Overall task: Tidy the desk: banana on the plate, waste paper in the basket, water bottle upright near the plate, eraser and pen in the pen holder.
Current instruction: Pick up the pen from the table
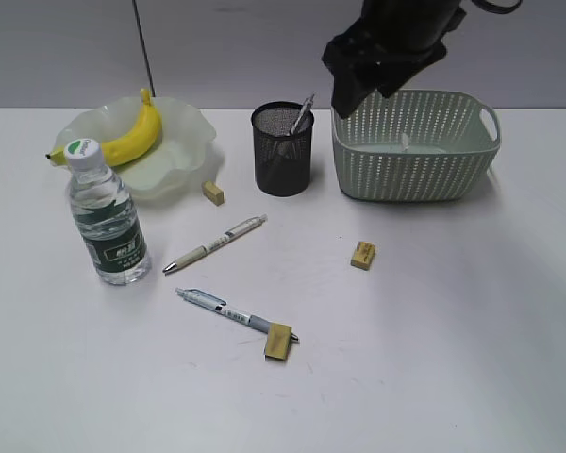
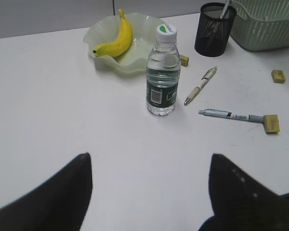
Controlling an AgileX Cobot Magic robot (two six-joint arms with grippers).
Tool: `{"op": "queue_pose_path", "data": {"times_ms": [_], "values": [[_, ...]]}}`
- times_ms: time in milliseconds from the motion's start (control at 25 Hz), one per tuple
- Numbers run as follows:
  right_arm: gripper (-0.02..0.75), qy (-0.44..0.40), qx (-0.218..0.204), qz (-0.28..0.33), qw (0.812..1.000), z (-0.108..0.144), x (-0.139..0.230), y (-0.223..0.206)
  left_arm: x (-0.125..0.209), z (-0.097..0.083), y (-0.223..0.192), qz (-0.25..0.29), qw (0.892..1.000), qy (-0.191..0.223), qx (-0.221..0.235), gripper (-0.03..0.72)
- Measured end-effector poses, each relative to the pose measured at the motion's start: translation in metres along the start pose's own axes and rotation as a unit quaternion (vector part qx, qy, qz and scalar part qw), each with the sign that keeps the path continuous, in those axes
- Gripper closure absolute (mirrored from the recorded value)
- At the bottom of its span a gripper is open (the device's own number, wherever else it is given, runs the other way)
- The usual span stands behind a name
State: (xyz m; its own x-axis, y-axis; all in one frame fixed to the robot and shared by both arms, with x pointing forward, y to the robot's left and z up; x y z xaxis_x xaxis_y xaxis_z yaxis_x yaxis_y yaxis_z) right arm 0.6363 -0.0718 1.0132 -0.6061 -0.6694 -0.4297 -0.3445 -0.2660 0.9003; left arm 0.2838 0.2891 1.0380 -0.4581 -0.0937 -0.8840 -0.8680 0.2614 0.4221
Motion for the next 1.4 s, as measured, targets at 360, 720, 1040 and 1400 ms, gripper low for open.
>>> {"op": "queue_pose_path", "data": {"times_ms": [360,720,1040,1400], "values": [[0.228,-0.001,-0.005,0.032,0.999,0.020,0.049,0.076,0.000,0.000,0.000,0.000,1.000,0.000,0.000,0.125],[0.228,-0.006,-0.008,0.043,0.999,0.065,0.179,0.133,0.000,0.000,0.000,0.000,1.000,0.001,0.001,0.125],[0.228,-0.003,0.013,-0.024,1.000,0.102,0.292,0.151,0.000,-0.002,0.000,0.001,1.000,0.003,0.006,0.125],[0.228,0.010,0.096,-0.286,0.953,0.116,0.332,0.189,-0.030,-0.022,-0.014,0.007,0.999,0.010,0.049,0.125]]}}
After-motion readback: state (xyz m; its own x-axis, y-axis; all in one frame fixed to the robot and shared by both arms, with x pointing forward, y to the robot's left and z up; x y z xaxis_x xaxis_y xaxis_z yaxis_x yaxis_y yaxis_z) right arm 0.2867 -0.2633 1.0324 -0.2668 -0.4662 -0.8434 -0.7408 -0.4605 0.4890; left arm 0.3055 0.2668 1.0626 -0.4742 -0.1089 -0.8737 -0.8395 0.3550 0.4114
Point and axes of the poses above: a point on each arm's last joint axis where the gripper is mounted, y pointing back along that axis away from the gripper, z along the wrist's bending axis when the last joint is at zero, x = y × z, the point moved 6 cm from there along -y, pointing out along that axis toward the gripper, and after that the axes turned 10 degrees about y, right-handed, at the moved point
